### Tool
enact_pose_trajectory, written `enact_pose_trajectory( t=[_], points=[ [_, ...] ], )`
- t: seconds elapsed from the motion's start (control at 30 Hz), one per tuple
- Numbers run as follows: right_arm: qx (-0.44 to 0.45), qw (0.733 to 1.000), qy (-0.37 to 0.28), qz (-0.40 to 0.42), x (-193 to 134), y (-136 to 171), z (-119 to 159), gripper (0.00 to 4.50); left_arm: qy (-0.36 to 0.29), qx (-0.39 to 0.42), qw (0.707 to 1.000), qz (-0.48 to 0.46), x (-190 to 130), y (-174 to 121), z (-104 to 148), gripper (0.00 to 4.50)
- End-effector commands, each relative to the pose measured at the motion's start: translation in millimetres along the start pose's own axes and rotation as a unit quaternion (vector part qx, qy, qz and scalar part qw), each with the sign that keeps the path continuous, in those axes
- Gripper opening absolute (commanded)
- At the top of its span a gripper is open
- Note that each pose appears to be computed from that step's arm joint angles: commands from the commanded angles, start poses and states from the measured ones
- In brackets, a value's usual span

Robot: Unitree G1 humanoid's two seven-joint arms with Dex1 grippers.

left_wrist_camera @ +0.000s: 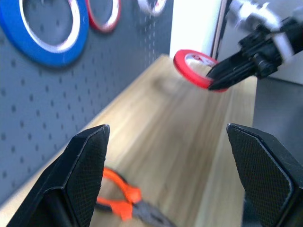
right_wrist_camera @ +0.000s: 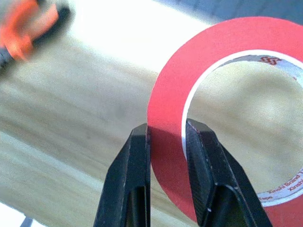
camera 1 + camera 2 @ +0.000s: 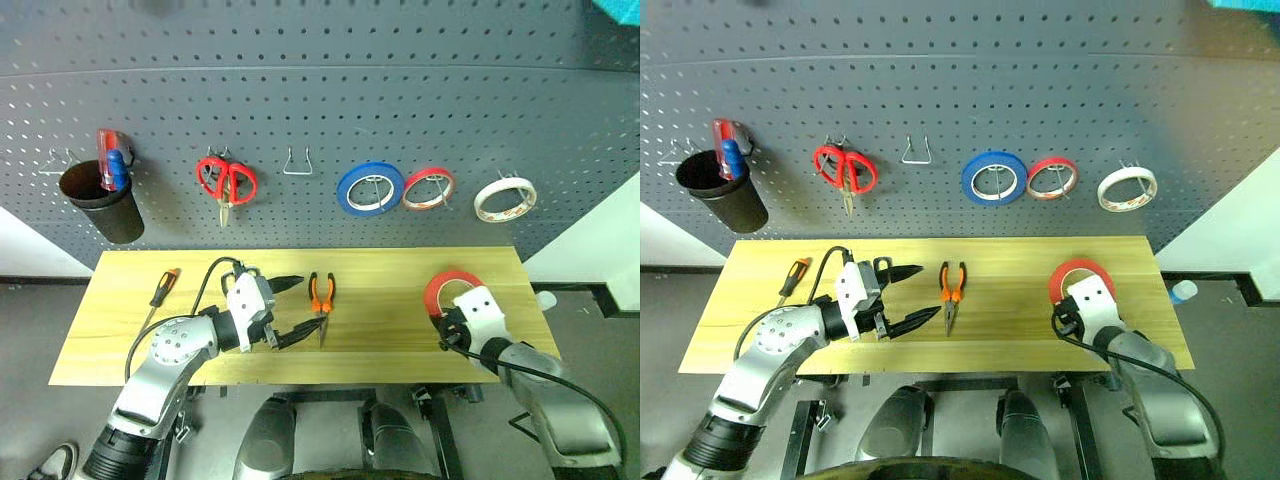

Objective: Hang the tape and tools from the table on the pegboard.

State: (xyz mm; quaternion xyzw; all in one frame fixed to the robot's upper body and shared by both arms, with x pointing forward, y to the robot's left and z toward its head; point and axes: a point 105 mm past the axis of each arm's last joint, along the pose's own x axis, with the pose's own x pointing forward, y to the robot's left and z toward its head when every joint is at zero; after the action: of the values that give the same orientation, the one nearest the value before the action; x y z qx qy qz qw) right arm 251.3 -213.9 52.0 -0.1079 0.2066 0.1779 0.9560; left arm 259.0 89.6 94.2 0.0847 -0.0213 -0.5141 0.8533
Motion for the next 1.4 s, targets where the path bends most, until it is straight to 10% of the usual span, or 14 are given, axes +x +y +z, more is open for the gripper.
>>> enact_pose_trajectory(
  t=[0.03, 0.77, 1.4],
  points=[
    [0.002, 0.995, -0.095, 0.017, -17.2, 4.6, 38.9, 0.68, -0.046, 0.023, 0.999, 0.001, 4.8, 4.0, 11.7, 4.14],
    [-0.017, 0.961, -0.264, 0.085, -5.0, 33.3, 141.6, 0.68, -0.116, 0.03, 0.993, 0.022, 19.4, 14.7, 19.0, 4.14],
    [-0.025, 0.965, -0.246, 0.083, 43.3, 32.9, 141.1, 0.68, -0.111, 0.038, 0.992, 0.048, 7.1, 16.8, 23.0, 4.14]
  ],
)
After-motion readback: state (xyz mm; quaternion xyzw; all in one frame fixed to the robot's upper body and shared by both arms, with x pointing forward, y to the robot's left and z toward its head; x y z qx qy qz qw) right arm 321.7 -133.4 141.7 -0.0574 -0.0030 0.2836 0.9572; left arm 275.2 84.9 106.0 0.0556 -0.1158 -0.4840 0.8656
